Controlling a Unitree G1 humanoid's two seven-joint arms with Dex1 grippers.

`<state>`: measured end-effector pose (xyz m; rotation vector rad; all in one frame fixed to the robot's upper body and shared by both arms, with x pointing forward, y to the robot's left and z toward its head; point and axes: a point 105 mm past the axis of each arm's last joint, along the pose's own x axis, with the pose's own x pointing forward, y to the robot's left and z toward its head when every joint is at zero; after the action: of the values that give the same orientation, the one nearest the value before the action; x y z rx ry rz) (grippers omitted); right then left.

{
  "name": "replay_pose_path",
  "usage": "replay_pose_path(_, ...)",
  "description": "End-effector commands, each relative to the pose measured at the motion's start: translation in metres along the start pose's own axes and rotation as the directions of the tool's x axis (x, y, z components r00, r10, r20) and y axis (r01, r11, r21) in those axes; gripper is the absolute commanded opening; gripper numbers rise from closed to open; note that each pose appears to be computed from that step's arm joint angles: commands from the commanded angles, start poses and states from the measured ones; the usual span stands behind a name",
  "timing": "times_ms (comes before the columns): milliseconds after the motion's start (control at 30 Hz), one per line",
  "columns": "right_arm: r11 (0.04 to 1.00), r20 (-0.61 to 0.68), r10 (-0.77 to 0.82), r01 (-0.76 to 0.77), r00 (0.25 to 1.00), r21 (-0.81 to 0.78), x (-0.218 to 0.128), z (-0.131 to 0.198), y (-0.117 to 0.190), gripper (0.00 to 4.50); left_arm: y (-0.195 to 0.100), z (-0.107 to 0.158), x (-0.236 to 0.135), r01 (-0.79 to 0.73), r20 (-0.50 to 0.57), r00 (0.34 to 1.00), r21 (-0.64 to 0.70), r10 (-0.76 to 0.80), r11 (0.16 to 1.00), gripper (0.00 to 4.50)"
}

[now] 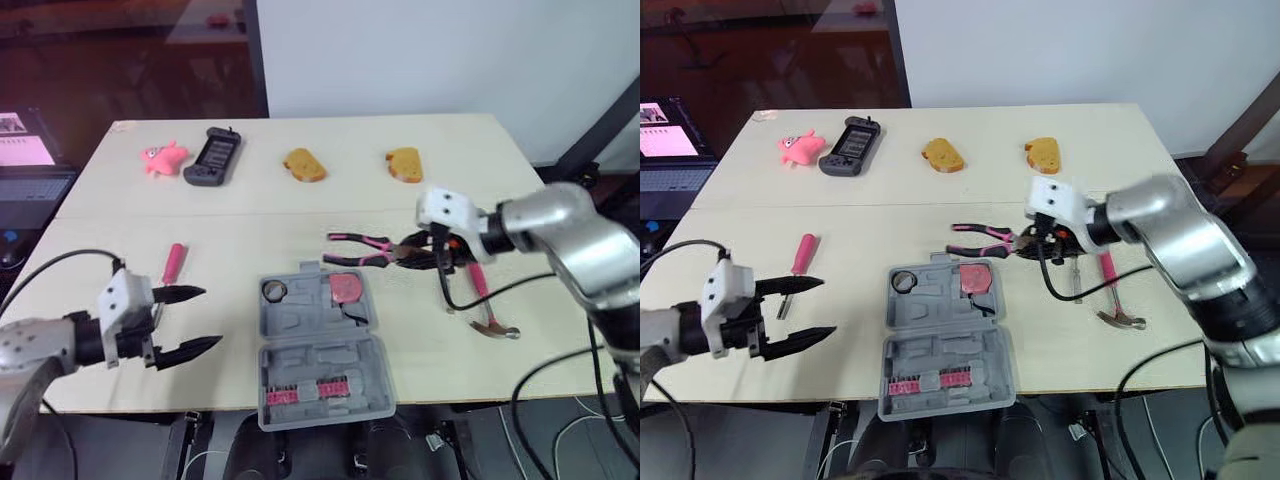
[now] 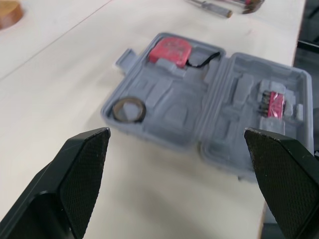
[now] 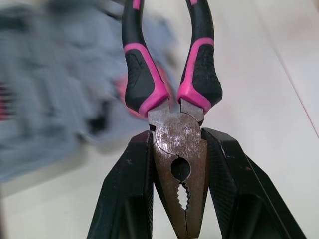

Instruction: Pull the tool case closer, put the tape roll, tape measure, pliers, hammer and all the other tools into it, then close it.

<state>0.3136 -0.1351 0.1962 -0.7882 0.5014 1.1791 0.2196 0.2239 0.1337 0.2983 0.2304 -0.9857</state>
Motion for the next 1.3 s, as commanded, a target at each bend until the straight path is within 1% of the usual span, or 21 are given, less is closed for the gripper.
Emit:
replay_pose_path(33, 0.995, -0.114, 0.065, -0.072, 0.991, -0.063, 0.011, 0.002, 0.0, 0.97, -0.004, 0.005, -0.011, -0.046, 0.019, 0.999, 0.042, 0.045, 0.998, 4.5)
replay_pose_path(167, 0.989, -0.115, 0.123, -0.132, 0.986, -0.068, 0.029, 0.025, 0.004, 0.97, -0.017, -0.006, -0.017, -0.061, 0.0, 0.998, 0.032, 0.061, 0.998, 4.5)
replay_pose_path(300, 0.982, -0.149, 0.152, -0.167, 0.977, -0.094, 0.045, 0.033, 0.012, 0.97, -0.023, -0.008, -0.019, -0.084, 0.011, 0.996, 0.02, 0.084, 0.996, 4.5)
replay_pose_path(400, 0.975, -0.209, 0.147, -0.178, 0.967, -0.135, 0.06, 0.03, 0.017, 0.97, -0.026, -0.01, -0.02, -0.102, 0.007, 0.995, 0.01, 0.102, 0.995, 4.5)
replay_pose_path(467, 0.975, -0.219, 0.141, -0.174, 0.965, -0.139, 0.066, 0.03, 0.018, 0.97, -0.028, -0.012, -0.02, -0.105, 0.003, 0.994, 0.009, 0.105, 0.994, 4.5)
replay_pose_path(700, 0.977, -0.224, 0.142, -0.173, 0.964, -0.125, 0.097, 0.029, 0.029, 0.97, -0.029, -0.012, -0.02, -0.117, 0.0, 0.993, 0.006, 0.117, 0.993, 4.5)
replay_pose_path(1033, 0.973, -0.212, 0.179, -0.204, 0.961, -0.104, 0.118, 0.027, 0.044, 0.97, -0.027, -0.011, -0.022, -0.128, -0.009, 0.992, 0.014, 0.128, 0.992, 4.5)
replay_pose_path(1300, 0.977, -0.19, 0.172, -0.193, 0.967, -0.094, 0.134, 0.033, 0.044, 0.97, -0.025, -0.009, -0.021, -0.125, -0.014, 0.992, 0.021, 0.125, 0.992, 4.5)
